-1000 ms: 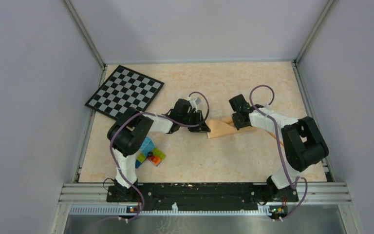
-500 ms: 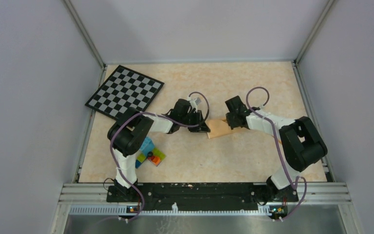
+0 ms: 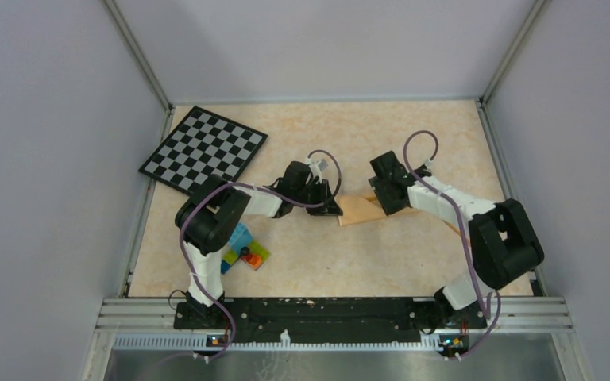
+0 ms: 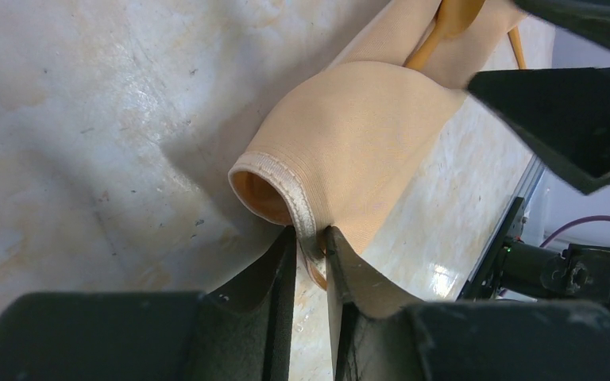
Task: Fold the napkin into a case and place the utensils inside
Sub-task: Insert the spoon into the folded napkin, then pick up the knife from the corner of the board.
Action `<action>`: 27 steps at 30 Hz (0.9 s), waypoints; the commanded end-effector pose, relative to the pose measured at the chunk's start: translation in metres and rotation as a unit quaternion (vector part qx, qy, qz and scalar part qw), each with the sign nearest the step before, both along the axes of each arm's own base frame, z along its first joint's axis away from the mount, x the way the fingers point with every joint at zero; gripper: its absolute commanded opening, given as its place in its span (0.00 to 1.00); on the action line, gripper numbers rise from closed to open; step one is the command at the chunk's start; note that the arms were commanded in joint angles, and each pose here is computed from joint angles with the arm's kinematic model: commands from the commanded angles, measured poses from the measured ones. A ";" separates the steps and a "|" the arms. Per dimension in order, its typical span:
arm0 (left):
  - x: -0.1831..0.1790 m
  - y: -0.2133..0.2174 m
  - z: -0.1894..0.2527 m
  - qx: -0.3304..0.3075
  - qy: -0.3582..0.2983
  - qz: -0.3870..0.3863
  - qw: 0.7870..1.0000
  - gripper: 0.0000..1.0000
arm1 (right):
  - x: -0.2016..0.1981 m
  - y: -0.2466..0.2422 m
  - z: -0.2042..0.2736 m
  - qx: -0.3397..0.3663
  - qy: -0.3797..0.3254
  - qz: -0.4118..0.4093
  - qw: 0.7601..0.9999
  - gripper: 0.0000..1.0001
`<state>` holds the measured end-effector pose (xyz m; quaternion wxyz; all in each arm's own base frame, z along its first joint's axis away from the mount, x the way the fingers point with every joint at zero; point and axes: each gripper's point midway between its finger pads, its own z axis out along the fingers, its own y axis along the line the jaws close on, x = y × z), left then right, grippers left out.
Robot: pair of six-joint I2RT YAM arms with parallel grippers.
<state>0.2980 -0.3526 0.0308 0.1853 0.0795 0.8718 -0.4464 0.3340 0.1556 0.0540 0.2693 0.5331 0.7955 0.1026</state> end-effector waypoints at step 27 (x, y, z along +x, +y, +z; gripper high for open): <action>-0.004 0.003 0.003 0.025 -0.003 -0.016 1.000 0.24 | -0.097 -0.237 -0.006 -0.019 0.093 -0.344 0.934 0.92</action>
